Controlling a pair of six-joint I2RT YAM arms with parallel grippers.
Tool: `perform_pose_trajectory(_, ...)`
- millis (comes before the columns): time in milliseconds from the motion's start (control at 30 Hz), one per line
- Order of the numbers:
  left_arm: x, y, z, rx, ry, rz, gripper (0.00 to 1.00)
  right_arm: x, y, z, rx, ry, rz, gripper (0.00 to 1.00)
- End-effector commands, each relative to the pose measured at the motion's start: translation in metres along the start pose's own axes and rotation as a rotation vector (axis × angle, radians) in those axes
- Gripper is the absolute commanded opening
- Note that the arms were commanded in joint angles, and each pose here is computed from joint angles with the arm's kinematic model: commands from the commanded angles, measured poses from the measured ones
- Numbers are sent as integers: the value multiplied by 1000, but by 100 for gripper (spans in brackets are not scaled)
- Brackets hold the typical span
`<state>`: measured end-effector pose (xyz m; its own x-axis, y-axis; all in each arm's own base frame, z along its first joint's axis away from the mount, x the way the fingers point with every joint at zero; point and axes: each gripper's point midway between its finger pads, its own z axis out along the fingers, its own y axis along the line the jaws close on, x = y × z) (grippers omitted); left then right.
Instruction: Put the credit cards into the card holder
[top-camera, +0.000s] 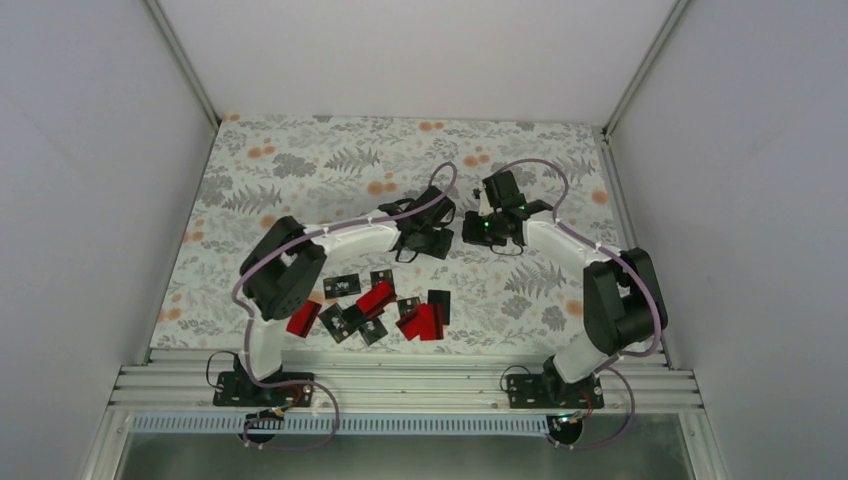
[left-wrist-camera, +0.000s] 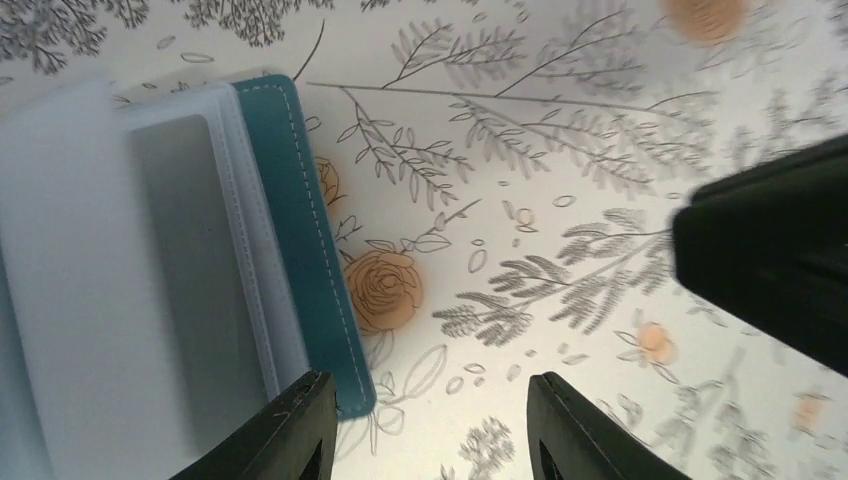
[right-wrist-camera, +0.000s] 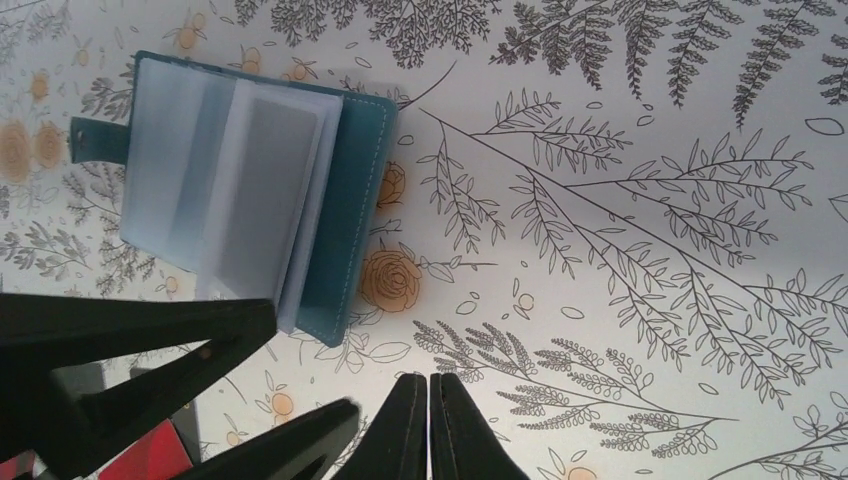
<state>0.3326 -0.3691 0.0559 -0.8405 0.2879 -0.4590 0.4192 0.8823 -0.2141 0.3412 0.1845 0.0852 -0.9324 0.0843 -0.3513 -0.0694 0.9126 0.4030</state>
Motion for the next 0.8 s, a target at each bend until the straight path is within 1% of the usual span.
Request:
perform_pose_trajectory(0, -29, -9, -40, 117, -121, -14, 48, -7, 5, -10, -33, -46, 3, 5)
perform_pose_trajectory(100, -33, 18, -50, 62, -147, -44, 48, -7, 9, -9, -57, -41, 4, 4)
perform_pose_trajectory(233, -26, 50, -43, 1, -129, -74, 47, -7, 14, -5, -85, -26, 6, 4)
perform_pose_trajectory(333, -22, 65, -39, -34, -123, -89, 44, -6, 15, -4, -89, -18, 5, 4)
perform_pose_trajectory(533, -21, 74, -39, -63, -129, -87, 44, -6, 14, -4, -82, -16, 4, 4)
perform_pose_trajectory(767, -19, 63, -31, 9, -125, -67, 43, -4, 19, 2, -114, 8, -2, 4)
